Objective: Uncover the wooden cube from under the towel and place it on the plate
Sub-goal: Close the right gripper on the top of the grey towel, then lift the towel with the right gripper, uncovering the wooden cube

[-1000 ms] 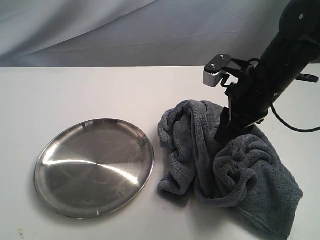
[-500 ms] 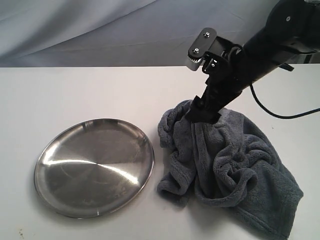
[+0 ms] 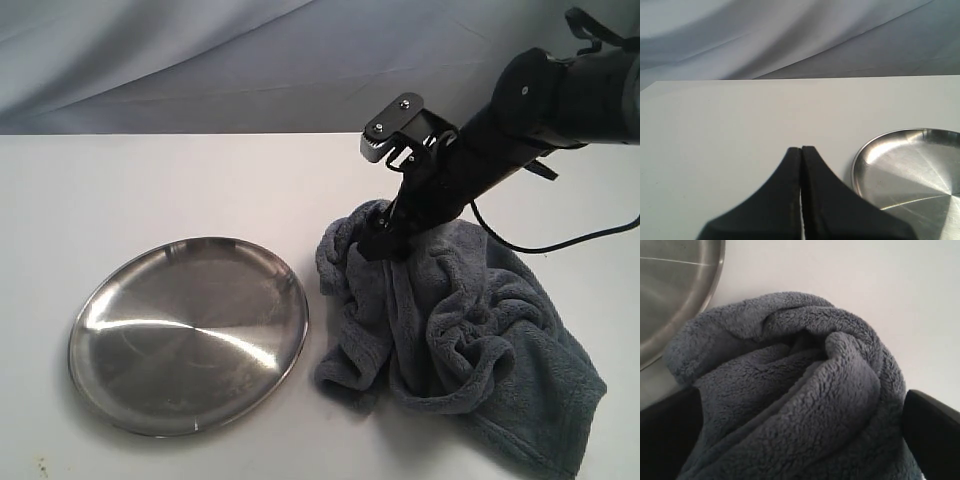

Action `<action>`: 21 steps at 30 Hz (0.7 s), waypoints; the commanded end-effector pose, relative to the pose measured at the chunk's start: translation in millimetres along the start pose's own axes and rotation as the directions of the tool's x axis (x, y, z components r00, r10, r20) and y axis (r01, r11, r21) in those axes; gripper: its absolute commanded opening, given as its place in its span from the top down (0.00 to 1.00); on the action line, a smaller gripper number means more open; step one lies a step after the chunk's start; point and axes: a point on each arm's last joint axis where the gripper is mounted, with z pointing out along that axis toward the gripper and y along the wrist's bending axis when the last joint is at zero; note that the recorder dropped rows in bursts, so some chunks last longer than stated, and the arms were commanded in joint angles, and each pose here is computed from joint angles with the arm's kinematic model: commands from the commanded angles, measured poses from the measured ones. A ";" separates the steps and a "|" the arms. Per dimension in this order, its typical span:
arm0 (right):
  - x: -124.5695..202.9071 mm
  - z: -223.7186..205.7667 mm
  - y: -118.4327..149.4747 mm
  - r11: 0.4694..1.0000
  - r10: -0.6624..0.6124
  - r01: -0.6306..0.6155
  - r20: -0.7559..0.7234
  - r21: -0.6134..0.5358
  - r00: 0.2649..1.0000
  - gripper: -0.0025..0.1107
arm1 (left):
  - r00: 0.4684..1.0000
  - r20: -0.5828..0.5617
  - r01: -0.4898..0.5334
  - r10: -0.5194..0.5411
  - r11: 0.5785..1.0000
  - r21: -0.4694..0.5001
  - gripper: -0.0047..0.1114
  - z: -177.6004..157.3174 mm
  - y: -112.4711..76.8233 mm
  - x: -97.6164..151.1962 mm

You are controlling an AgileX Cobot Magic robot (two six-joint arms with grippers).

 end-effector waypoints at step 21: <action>2.9 3.6 0.3 1.000 0.023 -0.023 -0.013 0.002 1.000 0.98 | 1.000 0.011 0.006 -0.006 1.000 -0.001 0.96 0.1 0.0 0.2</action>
